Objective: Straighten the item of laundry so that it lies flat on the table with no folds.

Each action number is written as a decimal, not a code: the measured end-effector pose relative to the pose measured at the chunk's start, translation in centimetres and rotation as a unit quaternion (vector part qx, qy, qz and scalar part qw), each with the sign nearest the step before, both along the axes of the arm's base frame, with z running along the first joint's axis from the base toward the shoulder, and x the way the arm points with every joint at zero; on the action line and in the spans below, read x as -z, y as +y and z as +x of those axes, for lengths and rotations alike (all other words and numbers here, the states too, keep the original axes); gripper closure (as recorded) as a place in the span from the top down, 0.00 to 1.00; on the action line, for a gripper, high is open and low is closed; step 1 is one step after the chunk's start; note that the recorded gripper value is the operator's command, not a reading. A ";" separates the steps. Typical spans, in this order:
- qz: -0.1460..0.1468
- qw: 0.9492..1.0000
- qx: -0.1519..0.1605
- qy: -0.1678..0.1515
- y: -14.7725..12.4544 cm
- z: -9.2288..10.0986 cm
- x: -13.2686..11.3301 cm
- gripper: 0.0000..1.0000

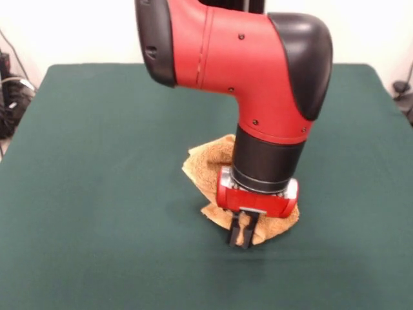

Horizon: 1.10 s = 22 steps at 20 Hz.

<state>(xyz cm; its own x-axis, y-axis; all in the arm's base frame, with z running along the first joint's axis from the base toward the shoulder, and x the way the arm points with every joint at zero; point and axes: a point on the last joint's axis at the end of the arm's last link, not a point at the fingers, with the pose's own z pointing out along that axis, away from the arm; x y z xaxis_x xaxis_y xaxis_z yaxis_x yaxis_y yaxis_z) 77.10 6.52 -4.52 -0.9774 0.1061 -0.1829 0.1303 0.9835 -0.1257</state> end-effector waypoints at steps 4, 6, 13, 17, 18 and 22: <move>0.000 1.000 0.007 0.002 -0.6 -0.4 -2.5 0.00; 0.001 1.000 0.008 0.002 -0.6 -0.6 -3.5 0.00; 0.002 1.000 0.015 0.000 -0.7 -1.4 -9.2 0.00; 0.003 1.000 0.020 0.002 -0.7 -1.3 -12.8 0.00; 0.004 1.000 0.021 0.004 -0.7 -1.3 -13.9 0.00; 0.004 1.000 0.025 0.003 -0.8 -1.1 -17.3 0.00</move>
